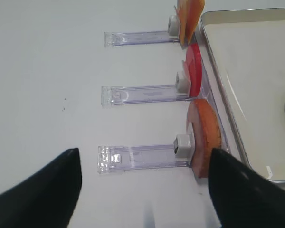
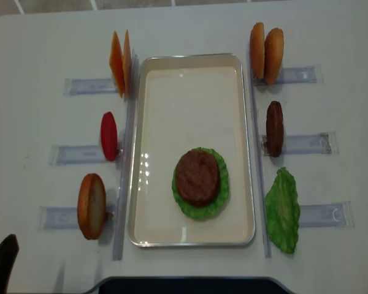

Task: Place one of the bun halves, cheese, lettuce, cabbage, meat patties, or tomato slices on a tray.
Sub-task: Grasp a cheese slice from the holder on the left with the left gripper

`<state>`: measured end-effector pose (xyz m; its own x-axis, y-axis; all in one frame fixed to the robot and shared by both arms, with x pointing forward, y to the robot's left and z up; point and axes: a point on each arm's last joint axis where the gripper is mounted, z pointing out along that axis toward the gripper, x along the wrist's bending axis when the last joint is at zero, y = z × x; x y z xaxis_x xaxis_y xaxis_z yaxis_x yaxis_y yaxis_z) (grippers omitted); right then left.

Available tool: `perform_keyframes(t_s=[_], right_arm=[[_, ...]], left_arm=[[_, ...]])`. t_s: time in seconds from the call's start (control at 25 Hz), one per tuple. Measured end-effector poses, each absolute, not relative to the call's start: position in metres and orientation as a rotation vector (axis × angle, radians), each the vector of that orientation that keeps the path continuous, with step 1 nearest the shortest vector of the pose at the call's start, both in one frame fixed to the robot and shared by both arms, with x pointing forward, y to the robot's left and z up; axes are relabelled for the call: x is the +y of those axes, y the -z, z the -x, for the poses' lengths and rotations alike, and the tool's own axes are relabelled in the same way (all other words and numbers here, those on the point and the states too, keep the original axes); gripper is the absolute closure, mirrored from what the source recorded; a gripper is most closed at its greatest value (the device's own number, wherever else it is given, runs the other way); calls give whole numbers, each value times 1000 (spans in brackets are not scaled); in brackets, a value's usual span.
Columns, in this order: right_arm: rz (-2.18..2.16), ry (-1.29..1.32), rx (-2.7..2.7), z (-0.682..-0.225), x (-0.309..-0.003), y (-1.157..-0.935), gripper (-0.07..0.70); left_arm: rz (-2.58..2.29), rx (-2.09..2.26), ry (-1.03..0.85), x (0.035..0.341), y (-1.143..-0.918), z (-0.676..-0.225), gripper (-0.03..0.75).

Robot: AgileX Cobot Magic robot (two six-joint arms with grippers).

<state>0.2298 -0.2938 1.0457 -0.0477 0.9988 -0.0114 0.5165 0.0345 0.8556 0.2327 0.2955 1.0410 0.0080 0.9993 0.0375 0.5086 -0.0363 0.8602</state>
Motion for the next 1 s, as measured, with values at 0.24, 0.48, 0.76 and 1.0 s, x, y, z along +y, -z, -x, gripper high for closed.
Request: perform_keyframes(t_s=[0.24,0.48,0.76,1.0], right_arm=[[-1557,-915,1644,-230,-294,-1046,181],[-1557,-915,1644,-230,-294,-1046,181],[-1557,-915,1644,-230,-294,-1046,181],[-1557,-915,1644,-230,-294,-1046,181]], left_arm=[[-1622,1575,-938,296,-1041,-233,76],[-1622,1575,-938,296,-1041,-233,76],[-1644,1596,-914,296,-1043,-234,76],[-1685,1688,-816,296,-1050,-245,76]])
